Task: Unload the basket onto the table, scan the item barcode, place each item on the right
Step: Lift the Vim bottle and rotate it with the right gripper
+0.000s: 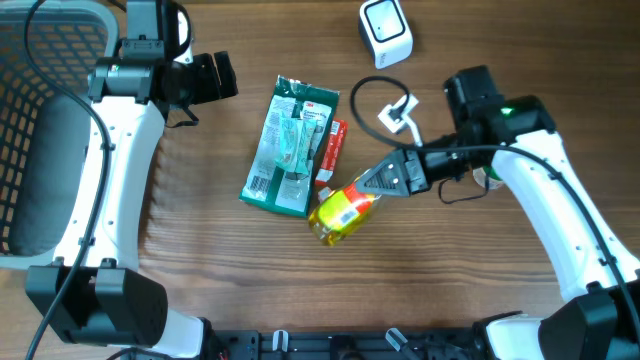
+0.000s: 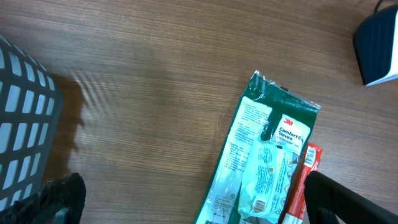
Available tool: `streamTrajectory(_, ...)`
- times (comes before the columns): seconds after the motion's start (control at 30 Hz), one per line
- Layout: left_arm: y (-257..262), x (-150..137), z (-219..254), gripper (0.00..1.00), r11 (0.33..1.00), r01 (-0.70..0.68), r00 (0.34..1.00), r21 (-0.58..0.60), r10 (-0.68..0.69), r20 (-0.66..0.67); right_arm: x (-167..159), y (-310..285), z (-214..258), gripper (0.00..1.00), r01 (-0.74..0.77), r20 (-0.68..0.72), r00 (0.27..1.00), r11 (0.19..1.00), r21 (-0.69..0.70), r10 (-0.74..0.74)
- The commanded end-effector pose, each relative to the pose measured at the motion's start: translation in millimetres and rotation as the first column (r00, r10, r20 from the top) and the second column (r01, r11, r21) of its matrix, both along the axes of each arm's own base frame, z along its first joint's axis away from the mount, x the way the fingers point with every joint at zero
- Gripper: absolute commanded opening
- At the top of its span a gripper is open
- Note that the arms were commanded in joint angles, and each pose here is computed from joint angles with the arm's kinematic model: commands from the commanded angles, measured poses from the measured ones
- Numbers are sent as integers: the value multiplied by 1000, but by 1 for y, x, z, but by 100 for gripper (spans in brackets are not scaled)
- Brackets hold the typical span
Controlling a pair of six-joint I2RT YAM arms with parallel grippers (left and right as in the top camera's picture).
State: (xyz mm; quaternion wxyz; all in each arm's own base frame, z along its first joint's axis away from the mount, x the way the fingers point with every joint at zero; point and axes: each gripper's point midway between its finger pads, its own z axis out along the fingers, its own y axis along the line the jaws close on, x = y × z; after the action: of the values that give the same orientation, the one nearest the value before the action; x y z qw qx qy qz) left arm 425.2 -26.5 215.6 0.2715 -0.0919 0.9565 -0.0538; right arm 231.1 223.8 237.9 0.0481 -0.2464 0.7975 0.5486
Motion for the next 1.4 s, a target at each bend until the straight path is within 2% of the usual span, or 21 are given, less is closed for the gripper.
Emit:
streamTrajectory(0.0,0,1,-2,100,1000,10,1000,-1,-10,-3,-14,14,18,24,-52,-11,999,994,91,53)
streamTrajectory(0.27,1,1,-2,100,1000,10,1000,0,-10,-3,-34,31,19,24,-133,-7,991,986,96,135)
streamTrajectory(0.4,1,1,-2,100,1000,9,1000,-1,-9,-3,-42,39,32,24,-168,-7,985,970,177,172)
streamTrajectory(0.67,0,1,-2,100,1000,10,1000,-1,-10,-3,-52,47,37,23,-206,-7,977,956,207,212)
streamTrajectory(1.37,1,1,-2,100,1000,9,1000,-1,-9,-3,-53,47,36,23,-210,2,977,956,203,214)
